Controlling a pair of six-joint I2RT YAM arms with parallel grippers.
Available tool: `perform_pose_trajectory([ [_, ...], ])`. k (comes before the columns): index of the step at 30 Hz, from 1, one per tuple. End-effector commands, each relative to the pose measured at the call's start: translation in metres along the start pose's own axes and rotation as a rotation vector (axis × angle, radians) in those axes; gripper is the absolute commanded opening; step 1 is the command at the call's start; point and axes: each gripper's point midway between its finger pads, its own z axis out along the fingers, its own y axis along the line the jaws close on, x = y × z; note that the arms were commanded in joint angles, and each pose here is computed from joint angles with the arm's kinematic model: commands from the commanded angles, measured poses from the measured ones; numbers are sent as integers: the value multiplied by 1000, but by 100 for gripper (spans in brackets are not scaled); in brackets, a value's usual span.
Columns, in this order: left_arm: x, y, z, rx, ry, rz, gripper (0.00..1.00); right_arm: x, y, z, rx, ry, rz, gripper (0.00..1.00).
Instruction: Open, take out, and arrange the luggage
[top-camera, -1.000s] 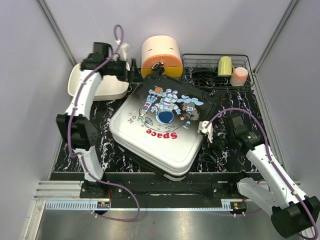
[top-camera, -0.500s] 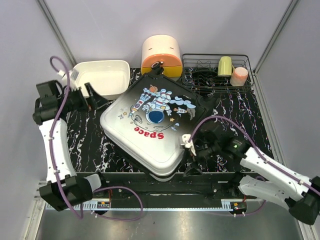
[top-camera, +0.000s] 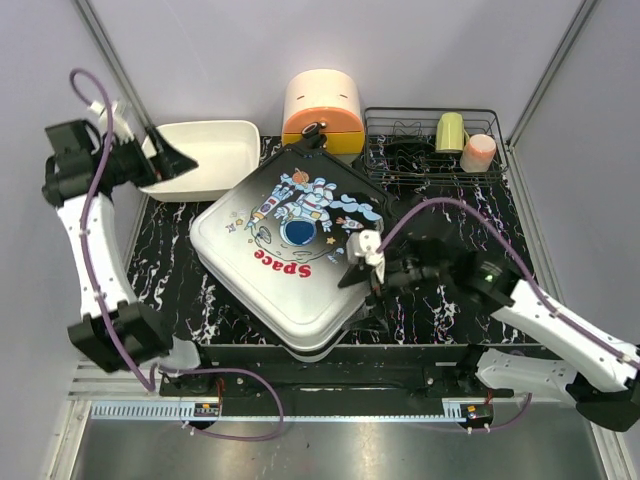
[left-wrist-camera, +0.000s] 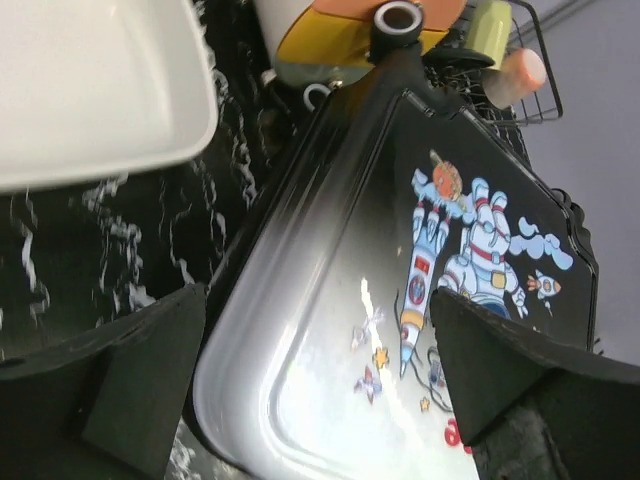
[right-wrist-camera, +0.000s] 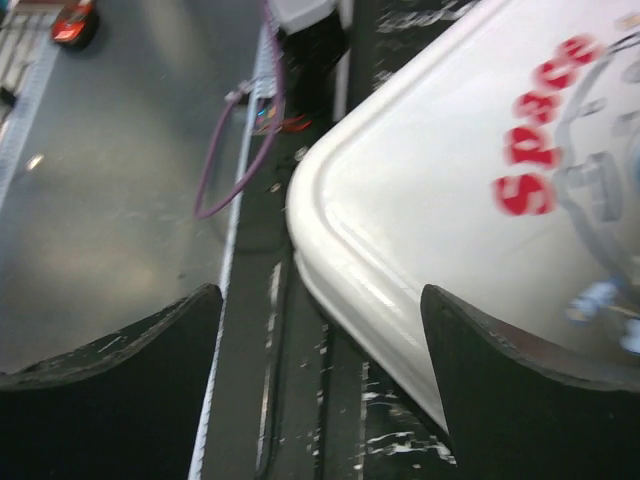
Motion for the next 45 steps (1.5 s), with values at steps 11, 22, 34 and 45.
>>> perform_pose_trajectory([
  [11,-30,-64,189,284,142,266,99,-22,-109,-133,561,-23,242,95],
  [22,99,-106,221,502,446,308,75,103,-96,-143,618,225,323,78],
  [34,3,-52,176,292,187,247,87,177,-123,-135,602,379,204,65],
  [45,16,-40,126,250,104,194,87,179,-166,-125,805,101,40,51],
])
